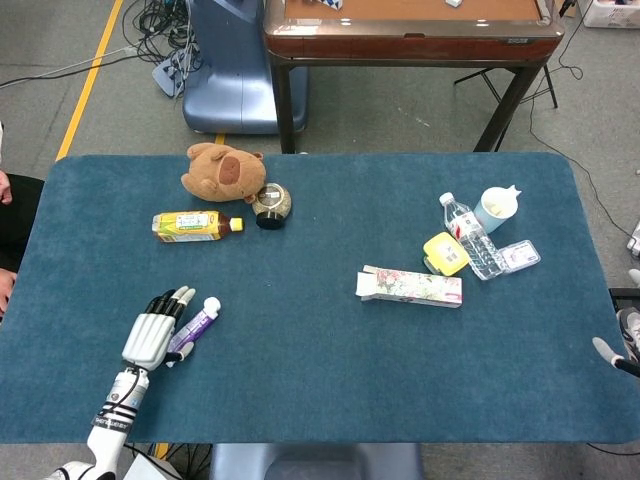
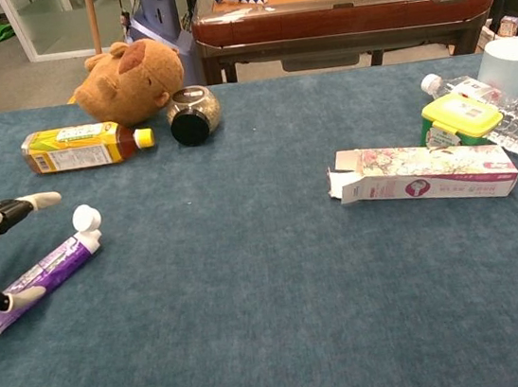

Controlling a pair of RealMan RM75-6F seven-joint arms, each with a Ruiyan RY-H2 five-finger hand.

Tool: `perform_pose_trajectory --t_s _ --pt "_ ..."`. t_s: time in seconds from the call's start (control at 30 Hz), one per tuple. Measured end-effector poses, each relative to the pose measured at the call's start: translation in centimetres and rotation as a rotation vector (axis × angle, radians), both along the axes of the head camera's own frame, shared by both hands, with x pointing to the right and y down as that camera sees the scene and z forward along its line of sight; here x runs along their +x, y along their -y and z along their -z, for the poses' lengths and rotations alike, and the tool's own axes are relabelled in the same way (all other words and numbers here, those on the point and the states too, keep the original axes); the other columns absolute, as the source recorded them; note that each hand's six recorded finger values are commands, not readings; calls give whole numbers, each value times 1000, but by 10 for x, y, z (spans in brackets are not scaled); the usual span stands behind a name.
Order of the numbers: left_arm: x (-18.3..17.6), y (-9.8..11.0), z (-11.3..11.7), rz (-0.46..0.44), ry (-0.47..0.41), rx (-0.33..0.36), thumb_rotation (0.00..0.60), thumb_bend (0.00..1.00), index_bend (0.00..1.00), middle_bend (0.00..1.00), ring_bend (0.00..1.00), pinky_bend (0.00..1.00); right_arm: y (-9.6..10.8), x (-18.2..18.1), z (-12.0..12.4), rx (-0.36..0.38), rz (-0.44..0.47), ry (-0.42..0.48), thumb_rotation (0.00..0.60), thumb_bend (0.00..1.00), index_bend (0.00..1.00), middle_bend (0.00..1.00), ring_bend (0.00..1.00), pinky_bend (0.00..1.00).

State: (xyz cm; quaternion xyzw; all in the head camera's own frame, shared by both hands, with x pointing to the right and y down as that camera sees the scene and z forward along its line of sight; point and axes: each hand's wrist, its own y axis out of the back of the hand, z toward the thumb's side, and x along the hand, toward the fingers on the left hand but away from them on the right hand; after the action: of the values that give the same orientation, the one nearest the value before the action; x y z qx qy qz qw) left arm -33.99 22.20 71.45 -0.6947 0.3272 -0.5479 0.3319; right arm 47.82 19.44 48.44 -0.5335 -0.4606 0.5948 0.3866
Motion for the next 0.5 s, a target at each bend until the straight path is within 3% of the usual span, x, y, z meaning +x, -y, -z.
perform_pose_trajectory --t_s 0.5 --pt "-26 31 -4 54 72 31 600 224 0 36 58 104 -3 1 0 3 -8 4 600 0 127 220 131 191"
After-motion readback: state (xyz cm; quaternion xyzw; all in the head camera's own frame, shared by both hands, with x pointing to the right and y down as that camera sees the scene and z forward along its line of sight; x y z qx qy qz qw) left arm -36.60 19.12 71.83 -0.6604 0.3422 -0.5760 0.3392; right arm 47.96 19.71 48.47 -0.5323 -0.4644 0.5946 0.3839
